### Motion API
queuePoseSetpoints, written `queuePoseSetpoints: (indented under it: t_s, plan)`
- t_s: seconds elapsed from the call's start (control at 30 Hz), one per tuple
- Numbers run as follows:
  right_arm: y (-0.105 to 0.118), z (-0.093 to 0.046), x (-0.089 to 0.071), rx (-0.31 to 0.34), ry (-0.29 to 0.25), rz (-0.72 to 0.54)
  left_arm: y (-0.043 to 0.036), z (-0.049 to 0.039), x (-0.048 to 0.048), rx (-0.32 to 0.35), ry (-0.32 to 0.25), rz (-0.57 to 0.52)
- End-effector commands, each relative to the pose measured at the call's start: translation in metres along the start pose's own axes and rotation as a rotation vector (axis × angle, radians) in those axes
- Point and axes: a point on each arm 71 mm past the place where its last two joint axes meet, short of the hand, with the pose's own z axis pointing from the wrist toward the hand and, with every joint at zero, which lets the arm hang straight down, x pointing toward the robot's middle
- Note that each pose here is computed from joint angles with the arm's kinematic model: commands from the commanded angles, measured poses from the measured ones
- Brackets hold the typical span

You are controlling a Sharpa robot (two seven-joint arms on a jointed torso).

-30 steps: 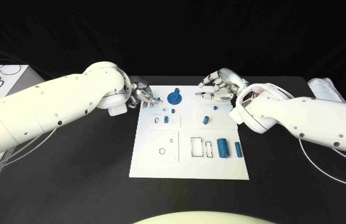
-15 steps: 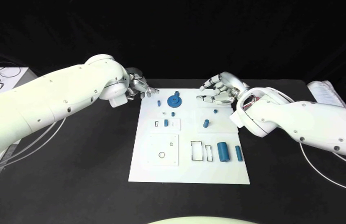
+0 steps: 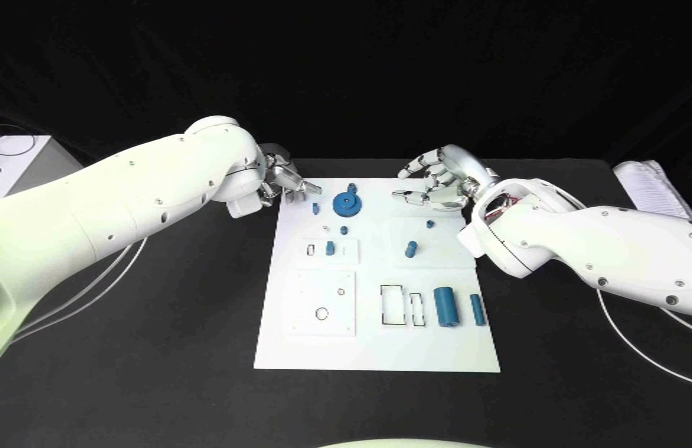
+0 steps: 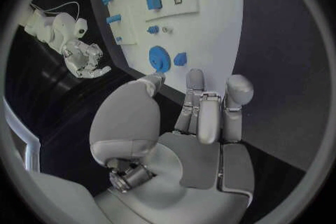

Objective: Assemble the parts on the task board

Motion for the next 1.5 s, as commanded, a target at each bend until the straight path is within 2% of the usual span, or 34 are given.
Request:
queuePoseSetpoints:
  t_s: [0.03, 0.2, 0.53, 0.9, 1.5]
  plan:
    - [0.0031, -0.0001, -0.0048, -0.038, -0.068, 0.041, -0.0015, 0.003, 0.0023, 0.018, 0.029, -0.003]
    - [0.0033, 0.0, -0.0062, -0.043, -0.085, 0.056, 0.0004, 0.0054, 0.0016, 0.008, 0.027, -0.005]
    - [0.0037, 0.002, -0.0068, -0.053, -0.103, 0.095, -0.0023, 0.0065, 0.0054, 0.01, 0.063, 0.008]
    - [0.0025, 0.0048, -0.0046, -0.043, -0.08, 0.167, -0.0024, 0.0069, 0.0079, 0.006, 0.086, 0.02]
    - [0.0033, 0.0073, -0.0023, -0.053, -0.063, 0.204, -0.0048, 0.0089, 0.0093, 0.016, 0.072, -0.005]
